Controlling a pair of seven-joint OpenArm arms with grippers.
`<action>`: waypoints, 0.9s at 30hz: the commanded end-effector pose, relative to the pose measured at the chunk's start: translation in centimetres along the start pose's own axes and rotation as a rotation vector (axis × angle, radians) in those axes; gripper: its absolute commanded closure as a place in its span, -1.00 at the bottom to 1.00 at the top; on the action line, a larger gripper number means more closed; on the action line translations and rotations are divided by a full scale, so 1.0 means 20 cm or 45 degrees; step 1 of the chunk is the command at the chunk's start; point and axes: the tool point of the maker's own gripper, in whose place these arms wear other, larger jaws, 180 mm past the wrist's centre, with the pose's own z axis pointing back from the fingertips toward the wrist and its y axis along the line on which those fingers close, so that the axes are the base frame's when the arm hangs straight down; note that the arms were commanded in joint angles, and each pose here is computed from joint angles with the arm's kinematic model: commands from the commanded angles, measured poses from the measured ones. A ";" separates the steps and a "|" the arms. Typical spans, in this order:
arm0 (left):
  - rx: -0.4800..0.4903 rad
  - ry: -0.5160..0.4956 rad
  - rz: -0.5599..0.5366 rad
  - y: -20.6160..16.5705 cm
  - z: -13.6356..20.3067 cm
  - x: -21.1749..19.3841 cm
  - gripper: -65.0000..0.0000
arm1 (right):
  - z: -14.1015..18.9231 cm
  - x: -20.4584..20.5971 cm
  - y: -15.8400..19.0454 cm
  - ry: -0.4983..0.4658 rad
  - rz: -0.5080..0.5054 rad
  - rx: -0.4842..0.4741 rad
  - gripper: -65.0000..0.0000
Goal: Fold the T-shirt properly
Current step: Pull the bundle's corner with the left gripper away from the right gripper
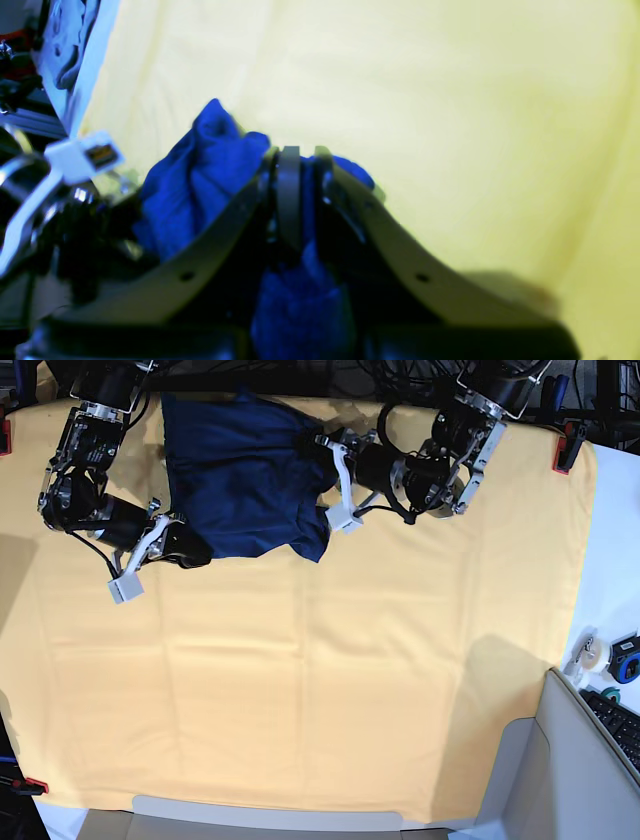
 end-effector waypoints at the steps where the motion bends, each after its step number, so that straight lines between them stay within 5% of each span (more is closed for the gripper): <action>1: 0.127 0.002 -0.025 0.11 0.06 0.04 1.00 | 0.04 0.05 0.00 -0.046 0.024 -0.004 1.00; 15: 0.232 -0.101 -0.063 0.22 0.22 0.44 1.00 | 0.21 -0.27 -0.12 0.002 -0.172 -0.138 1.00; 27: 0.241 -0.185 -0.197 0.08 0.30 0.76 1.00 | 0.25 -0.53 -0.08 0.036 -0.350 -0.161 1.00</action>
